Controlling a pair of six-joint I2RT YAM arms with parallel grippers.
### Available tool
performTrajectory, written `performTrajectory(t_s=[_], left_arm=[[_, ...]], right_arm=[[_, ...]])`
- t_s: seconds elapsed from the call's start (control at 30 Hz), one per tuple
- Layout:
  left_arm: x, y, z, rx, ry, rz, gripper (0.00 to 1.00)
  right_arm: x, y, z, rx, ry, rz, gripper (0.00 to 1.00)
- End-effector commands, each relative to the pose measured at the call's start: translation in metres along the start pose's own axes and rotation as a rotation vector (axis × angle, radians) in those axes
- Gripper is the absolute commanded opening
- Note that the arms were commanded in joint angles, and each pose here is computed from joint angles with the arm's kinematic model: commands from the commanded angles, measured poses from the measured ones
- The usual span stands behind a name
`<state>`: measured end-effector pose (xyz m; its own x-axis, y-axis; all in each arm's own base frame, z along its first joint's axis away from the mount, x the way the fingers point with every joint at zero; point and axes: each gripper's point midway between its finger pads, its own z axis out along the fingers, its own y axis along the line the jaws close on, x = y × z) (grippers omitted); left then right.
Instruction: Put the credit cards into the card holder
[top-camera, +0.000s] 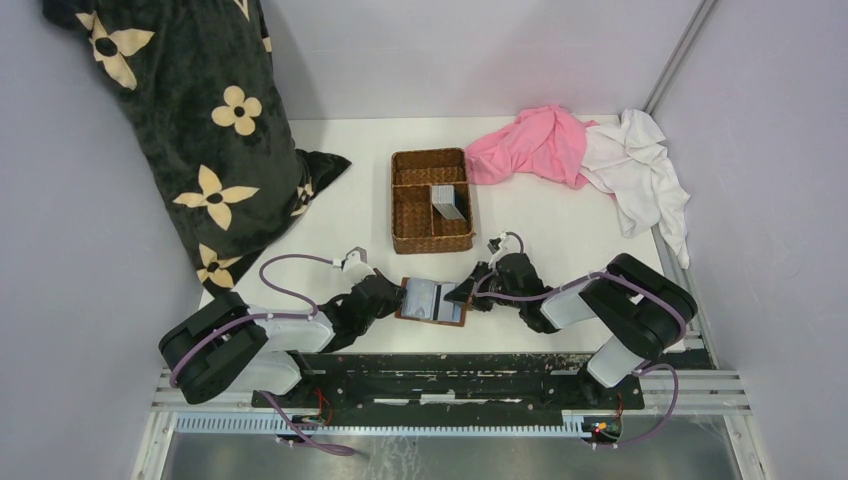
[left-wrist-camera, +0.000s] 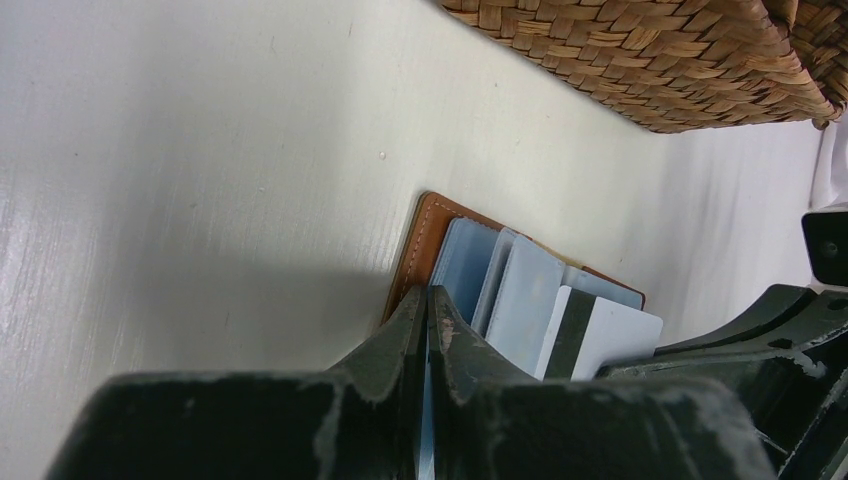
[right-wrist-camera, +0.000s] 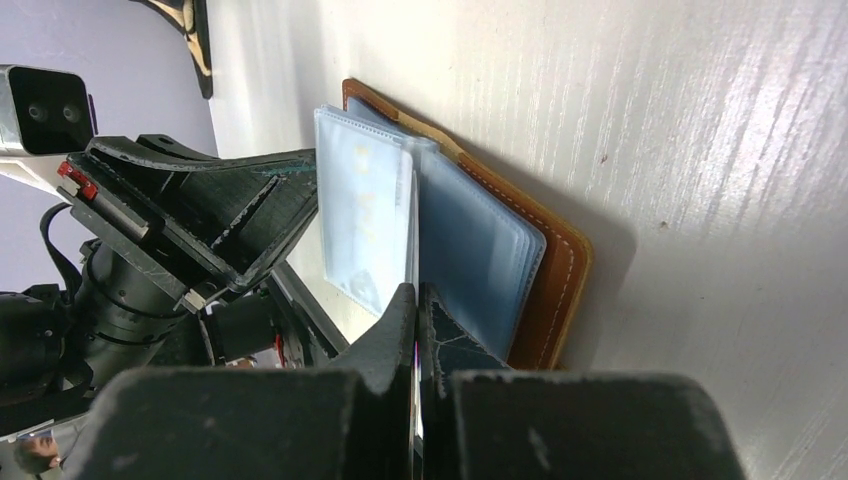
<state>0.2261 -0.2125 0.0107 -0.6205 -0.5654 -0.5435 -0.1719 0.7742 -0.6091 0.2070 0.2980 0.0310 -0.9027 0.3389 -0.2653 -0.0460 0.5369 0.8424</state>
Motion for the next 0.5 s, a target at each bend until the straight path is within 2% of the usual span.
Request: performTrajectory(t_s=[0.0, 0.47], left_arm=[[0.0366, 0.0831, -0.0149, -0.247, 0.139, 0.138, 0.1], [0.0443, 0.0907, -0.0151, -0.264, 0.157, 0.147, 0.1]], right_arm=[[-0.0061, 0.0097, 0.0037, -0.052, -0.033, -0.014, 0.01], [-0.0031, 0.0134, 0.0104, -0.102, -0.018, 0.019, 0.01]])
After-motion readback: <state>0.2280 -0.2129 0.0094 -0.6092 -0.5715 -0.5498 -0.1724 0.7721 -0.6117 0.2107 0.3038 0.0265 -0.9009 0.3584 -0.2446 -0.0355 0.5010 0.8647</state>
